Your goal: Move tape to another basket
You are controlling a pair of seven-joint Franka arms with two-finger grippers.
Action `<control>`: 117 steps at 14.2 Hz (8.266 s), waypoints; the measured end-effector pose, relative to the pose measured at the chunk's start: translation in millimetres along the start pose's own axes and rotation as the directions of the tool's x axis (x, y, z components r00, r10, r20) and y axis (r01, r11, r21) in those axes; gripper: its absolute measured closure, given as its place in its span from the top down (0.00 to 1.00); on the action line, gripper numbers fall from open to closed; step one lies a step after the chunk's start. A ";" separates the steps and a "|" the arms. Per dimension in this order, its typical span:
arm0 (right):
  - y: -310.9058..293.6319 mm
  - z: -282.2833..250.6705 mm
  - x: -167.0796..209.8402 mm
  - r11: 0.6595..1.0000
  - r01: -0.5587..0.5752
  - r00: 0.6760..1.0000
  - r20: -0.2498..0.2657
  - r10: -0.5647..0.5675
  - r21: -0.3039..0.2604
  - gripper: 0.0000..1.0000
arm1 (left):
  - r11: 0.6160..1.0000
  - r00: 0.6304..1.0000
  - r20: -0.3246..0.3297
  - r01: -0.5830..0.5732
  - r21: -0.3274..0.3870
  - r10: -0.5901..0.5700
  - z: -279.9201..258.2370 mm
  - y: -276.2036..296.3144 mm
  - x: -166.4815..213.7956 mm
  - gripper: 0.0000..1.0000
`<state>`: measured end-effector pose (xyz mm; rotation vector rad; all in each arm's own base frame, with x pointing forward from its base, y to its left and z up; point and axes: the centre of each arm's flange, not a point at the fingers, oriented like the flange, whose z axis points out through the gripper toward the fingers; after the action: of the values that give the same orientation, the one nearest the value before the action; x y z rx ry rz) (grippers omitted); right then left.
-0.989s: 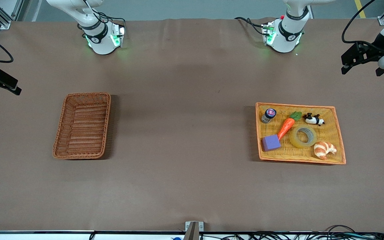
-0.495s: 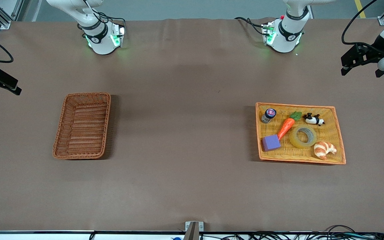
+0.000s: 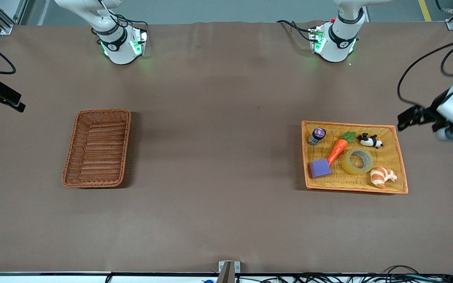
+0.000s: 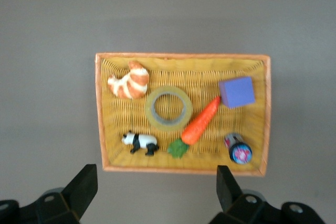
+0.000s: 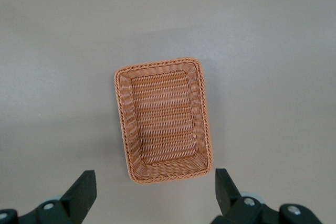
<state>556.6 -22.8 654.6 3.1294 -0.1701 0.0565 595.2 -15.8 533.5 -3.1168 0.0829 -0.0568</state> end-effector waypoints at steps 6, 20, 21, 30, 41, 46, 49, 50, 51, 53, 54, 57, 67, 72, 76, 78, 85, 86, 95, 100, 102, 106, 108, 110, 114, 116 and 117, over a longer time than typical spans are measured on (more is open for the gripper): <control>1.5 0.7 -0.3 1.000 -0.003 1.000 0.004 0.003 0.000 1.00 | 0.999 0.999 0.004 0.051 -0.016 -0.051 156.7 -28.8 -5.8 0.96; 2.0 0.8 -0.2 1.000 -0.004 1.000 0.005 0.004 0.000 1.00 | 1.000 0.989 0.149 0.026 -0.010 -0.024 311.7 -44.6 -12.5 0.52; 2.0 0.9 -0.2 1.000 -0.004 1.000 0.005 0.004 0.000 1.00 | 1.000 0.988 0.151 0.025 -0.010 -0.024 313.3 -44.1 -12.5 0.45; 1.9 1.1 -0.4 1.000 -0.004 1.000 0.007 0.004 -0.001 1.00 | 1.000 0.998 0.058 -0.005 -0.004 0.006 260.4 -27.8 16.9 0.21; -6.7 22.3 6.8 0.999 0.002 0.999 0.048 -0.004 0.040 1.00 | 0.997 0.998 0.069 0.016 -0.074 -0.011 110.8 340.8 -10.6 0.21; -13.1 53.0 13.6 0.997 0.001 0.997 0.080 -0.006 0.072 1.00 | 0.992 0.990 0.123 0.082 -0.094 -0.070 175.2 485.1 -44.3 0.21; -13.9 58.8 14.0 0.997 0.001 0.997 0.083 -0.007 0.072 1.00 | 0.992 0.991 0.106 0.088 -0.096 -0.078 223.2 523.6 -58.0 0.21; -13.9 59.7 15.0 0.997 0.001 0.997 0.076 -0.007 0.073 1.00 | 0.991 0.991 0.108 0.089 -0.103 -0.078 239.7 531.8 -62.7 0.21; -14.0 60.6 16.6 0.997 0.002 0.998 0.064 -0.007 0.073 1.00 | 0.991 0.991 0.112 0.084 -0.107 -0.072 256.7 538.5 -67.5 0.21; -11.9 60.8 19.3 0.999 0.007 0.999 0.042 -0.009 0.054 1.00 | 0.992 0.991 0.118 0.077 -0.100 -0.065 284.6 545.7 -74.5 0.21; -9.9 60.3 19.8 0.999 0.009 0.999 0.035 -0.010 0.035 1.00 | 0.993 0.991 0.121 0.075 -0.095 -0.064 293.9 546.7 -76.2 0.21; -6.6 57.0 18.6 1.000 0.011 1.000 0.029 -0.011 0.014 1.00 | 0.993 0.990 0.126 0.077 -0.093 -0.065 306.5 547.1 -77.5 0.23; -87.4 89.4 7.0 0.988 0.152 0.987 0.051 -0.153 0.030 1.00 | 0.983 0.984 -0.070 0.159 -0.095 -0.166 122.9 422.2 32.0 1.00; -223.2 165.3 -30.1 0.986 0.156 0.987 0.034 -0.158 0.060 1.00 | 0.996 0.985 -0.144 0.087 -0.025 -0.090 -19.2 244.9 63.6 1.00; -328.4 237.7 -63.6 0.987 0.129 0.990 0.040 -0.133 0.093 1.00 | 0.995 0.985 -0.145 0.098 0.010 -0.096 -59.7 171.5 60.2 1.00; -367.0 283.1 -78.2 0.991 0.126 0.992 0.020 -0.127 0.053 1.00 | 0.995 0.987 -0.127 0.099 0.031 -0.094 -76.0 149.0 51.4 1.00; -417.7 396.4 -94.7 0.995 0.099 0.995 0.033 -0.099 -0.006 1.00 | 0.997 0.998 -0.069 0.010 0.074 -0.005 -117.1 89.4 17.3 1.00; -419.5 400.1 -93.0 0.995 0.101 0.994 0.034 -0.101 -0.002 1.00 | 0.997 0.998 -0.062 -0.001 0.080 0.006 -122.0 83.3 9.7 1.00; -429.8 445.6 -104.3 0.982 0.189 0.982 0.023 -0.189 -0.014 1.00 | 0.999 1.000 0.011 -0.023 0.031 0.023 -121.8 38.6 -56.6 1.00; -430.6 455.0 -106.0 0.979 0.203 0.979 0.020 -0.202 -0.012 0.87 | 0.999 1.000 0.009 -0.022 0.032 0.022 -120.9 38.2 -63.1 1.00; -430.7 455.0 -106.0 0.979 0.203 0.979 0.020 -0.203 -0.011 0.63 | 0.999 1.000 0.007 -0.023 0.032 0.022 -118.5 38.5 -62.0 1.00; -432.8 453.8 -106.2 0.980 0.198 0.980 0.012 -0.198 -0.001 0.22 | 0.999 1.000 0.008 -0.028 0.032 0.028 -116.7 41.4 -61.6 1.00; -431.4 454.1 -104.7 0.981 0.193 0.981 0.012 -0.193 -0.002 0.22 | 0.999 1.000 0.008 -0.030 0.032 0.030 -116.8 42.5 -61.6 1.00; -426.9 452.6 -98.6 0.983 0.183 0.983 0.010 -0.183 -0.006 0.22 | 0.999 0.999 0.007 -0.031 0.032 0.031 -116.9 43.0 -61.6 1.00; -404.4 401.9 -68.3 0.986 0.141 0.990 -0.008 -0.142 -0.086 0.22 | 0.999 0.999 0.003 -0.034 0.032 0.034 -118.8 47.3 -62.3 1.00; -379.8 358.8 -49.0 0.986 0.135 0.990 -0.013 -0.137 -0.098 0.22 | 0.999 0.999 0.001 -0.042 0.032 0.042 -119.4 52.0 -62.7 1.00; -364.9 341.0 -39.7 0.986 0.138 0.990 -0.004 -0.139 -0.095 0.22 | 0.998 0.999 0.000 -0.047 0.032 0.047 -119.8 55.4 -63.1 1.00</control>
<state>568.9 341.2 310.5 3.0362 0.0437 0.0617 524.9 -70.4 649.5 -3.0812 0.1544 -0.0571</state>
